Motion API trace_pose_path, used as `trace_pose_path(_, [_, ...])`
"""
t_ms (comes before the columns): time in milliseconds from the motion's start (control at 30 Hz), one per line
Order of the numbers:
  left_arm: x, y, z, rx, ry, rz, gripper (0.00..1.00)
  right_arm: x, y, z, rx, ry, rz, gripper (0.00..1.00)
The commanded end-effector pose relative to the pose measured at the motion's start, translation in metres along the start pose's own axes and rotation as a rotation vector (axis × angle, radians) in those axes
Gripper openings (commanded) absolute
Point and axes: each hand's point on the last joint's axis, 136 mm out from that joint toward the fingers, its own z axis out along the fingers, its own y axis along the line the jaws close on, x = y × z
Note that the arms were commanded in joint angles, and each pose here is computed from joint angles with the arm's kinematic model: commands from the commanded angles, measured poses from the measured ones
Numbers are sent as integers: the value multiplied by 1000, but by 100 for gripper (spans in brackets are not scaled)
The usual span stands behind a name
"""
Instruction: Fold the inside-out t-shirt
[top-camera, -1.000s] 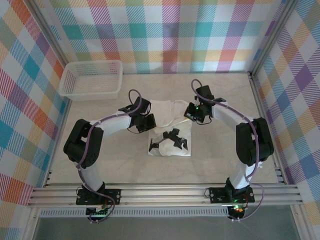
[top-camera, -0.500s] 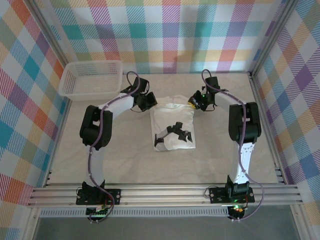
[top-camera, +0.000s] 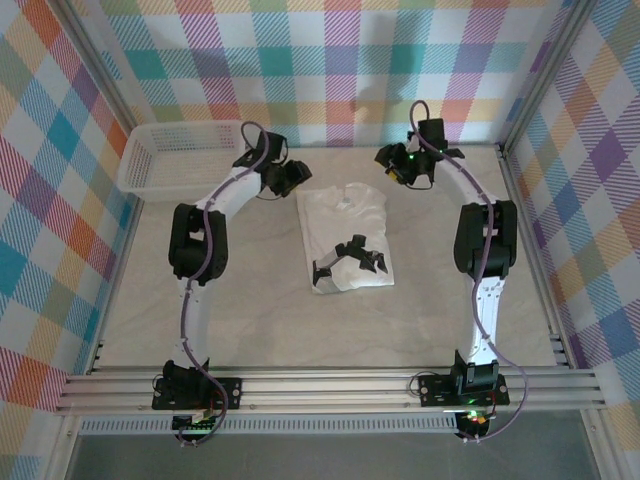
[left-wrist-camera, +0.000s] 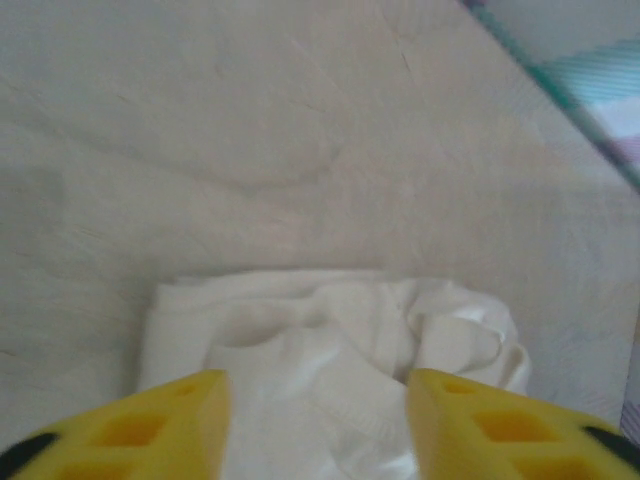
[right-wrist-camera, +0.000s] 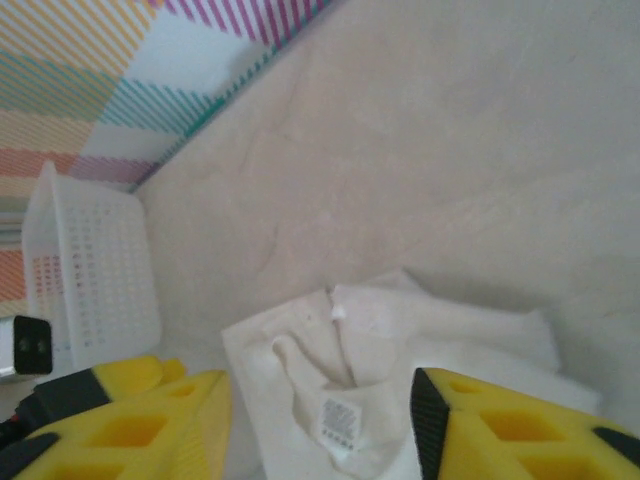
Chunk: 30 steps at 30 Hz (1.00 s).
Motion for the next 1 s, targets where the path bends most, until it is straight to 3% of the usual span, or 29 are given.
trace_pose_path(0, [9,19,-23,-65,13,11,62,15,-35,-7,129,29,-69,57])
trace_pose_path(233, [40,32,-6,-114,74,136,75,39,-44,16,168,90,-202,61])
trace_pose_path(700, [55,34,53,-150,209,246,69,45,-36,14,143,113,-192,62])
trace_pose_path(900, [62,28,57,-120,243,306,35,36,-33,9,159,77,-187,62])
trace_pose_path(967, [66,28,59,-123,265,328,30,32,-38,7,193,53,-190,63])
